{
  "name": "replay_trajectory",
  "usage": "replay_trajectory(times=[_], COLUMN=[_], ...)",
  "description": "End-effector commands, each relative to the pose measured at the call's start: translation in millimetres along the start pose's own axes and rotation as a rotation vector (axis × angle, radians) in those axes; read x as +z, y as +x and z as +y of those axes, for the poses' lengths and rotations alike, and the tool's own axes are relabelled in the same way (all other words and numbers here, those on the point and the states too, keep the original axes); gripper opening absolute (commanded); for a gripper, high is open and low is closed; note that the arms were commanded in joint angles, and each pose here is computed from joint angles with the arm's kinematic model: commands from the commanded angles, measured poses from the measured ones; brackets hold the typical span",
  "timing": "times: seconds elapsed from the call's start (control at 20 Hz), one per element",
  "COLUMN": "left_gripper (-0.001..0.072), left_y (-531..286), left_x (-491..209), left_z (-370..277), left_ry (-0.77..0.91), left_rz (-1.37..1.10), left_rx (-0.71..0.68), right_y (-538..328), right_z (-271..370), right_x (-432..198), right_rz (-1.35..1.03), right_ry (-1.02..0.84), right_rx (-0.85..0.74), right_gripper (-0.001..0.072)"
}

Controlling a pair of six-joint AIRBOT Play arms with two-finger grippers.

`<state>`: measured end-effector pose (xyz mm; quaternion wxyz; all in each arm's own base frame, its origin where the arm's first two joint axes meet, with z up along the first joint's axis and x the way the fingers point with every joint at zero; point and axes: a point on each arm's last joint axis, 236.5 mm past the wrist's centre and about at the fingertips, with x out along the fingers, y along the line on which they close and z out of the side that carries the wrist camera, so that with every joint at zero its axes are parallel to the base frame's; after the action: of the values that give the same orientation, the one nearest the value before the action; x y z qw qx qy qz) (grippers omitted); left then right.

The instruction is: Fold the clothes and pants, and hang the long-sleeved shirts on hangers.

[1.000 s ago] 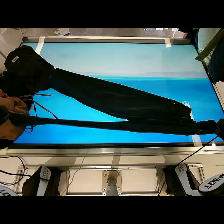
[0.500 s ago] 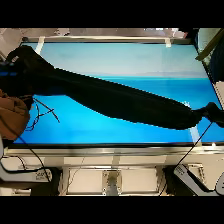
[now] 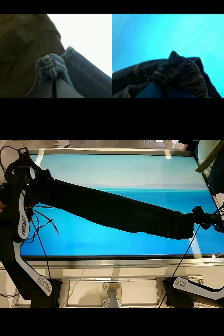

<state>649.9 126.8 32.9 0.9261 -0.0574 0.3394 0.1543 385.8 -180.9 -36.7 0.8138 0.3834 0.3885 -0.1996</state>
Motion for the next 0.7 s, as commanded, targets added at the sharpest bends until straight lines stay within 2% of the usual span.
replay_trajectory(times=[0.0, 0.05, 0.1, 0.15, 0.2, 0.35, 0.45, 0.55, 0.65], left_gripper=[0.0013, 0.0140, 0.0397, 0.0549, 0.0570, 0.0569, 0.0568, 0.0567, 0.0567], left_y=[16, 14, 12, 8, 3, -37, -82, -133, -179], left_x=[21, 28, 34, 41, 48, 80, 104, 119, 121], left_z=[-23, -27, -30, -30, -27, -22, -26, -39, -60], left_ry=[-0.019, -0.021, -0.035, -0.072, -0.102, -0.105, -0.031, 0.072, 0.195], left_rz=[-0.128, -0.156, -0.175, -0.187, -0.201, -0.249, -0.286, -0.303, -0.294], left_rx=[-0.062, -0.075, -0.085, -0.090, -0.091, -0.090, -0.089, -0.093, -0.108], right_y=[15, 15, 15, 15, 14, 1, -21, -52, -82], right_z=[14, 18, 21, 23, 26, 42, 49, 39, 13], right_x=[22, 25, 27, 27, 26, 26, 28, 26, 26], right_rz=[-0.111, -0.130, -0.140, -0.139, -0.125, -0.052, 0.022, 0.106, 0.156], right_ry=[0.069, 0.070, 0.073, 0.078, 0.078, 0.018, -0.064, -0.175, -0.284], right_rx=[0.036, 0.042, 0.048, 0.053, 0.062, 0.088, 0.083, 0.015, -0.123], right_gripper=[0.0060, 0.0061, 0.0160, 0.0413, 0.0516, 0.0513, 0.0513, 0.0512, 0.0512])
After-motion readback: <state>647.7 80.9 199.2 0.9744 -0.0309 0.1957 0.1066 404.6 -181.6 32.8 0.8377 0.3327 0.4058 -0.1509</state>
